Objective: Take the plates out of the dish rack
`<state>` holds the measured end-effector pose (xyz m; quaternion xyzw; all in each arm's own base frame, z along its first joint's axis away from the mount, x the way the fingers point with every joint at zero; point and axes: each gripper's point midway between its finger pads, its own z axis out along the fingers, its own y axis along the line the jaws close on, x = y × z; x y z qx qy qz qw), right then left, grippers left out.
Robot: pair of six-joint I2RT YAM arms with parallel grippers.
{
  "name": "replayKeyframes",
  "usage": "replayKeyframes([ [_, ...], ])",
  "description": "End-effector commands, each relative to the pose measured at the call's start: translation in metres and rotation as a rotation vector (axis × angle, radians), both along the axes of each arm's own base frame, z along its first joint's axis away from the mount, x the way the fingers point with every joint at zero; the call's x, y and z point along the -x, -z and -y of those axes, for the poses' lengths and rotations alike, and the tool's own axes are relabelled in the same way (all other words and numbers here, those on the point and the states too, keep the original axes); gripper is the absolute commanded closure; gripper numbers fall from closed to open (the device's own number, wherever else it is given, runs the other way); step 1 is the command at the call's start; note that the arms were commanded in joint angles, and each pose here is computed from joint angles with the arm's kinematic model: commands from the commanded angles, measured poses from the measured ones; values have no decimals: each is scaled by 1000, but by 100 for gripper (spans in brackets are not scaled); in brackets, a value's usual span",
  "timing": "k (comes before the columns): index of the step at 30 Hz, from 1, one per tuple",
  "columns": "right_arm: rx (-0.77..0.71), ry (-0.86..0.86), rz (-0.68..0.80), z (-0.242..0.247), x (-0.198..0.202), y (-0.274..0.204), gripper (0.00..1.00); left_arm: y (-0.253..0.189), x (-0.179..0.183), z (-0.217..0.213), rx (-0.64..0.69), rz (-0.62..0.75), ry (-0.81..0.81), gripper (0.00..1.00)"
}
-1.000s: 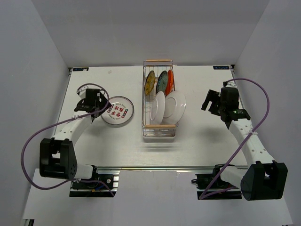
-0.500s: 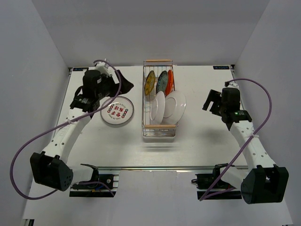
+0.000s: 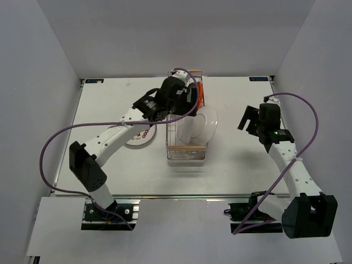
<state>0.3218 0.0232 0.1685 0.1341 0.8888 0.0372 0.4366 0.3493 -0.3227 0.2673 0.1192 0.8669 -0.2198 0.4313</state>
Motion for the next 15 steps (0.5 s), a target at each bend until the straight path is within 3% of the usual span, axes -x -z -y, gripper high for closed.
replayKeyframes([
  [1, 24, 29, -13, 7, 1, 5, 11, 0, -1, -22, -210, 34, -148, 2],
  [5, 33, 39, -34, 9, 2, 8, 11, -11, -4, -23, -325, 100, -274, 2],
  [15, 37, 43, -52, 10, 1, 13, 11, 11, 9, -6, -499, 109, -304, 2],
])
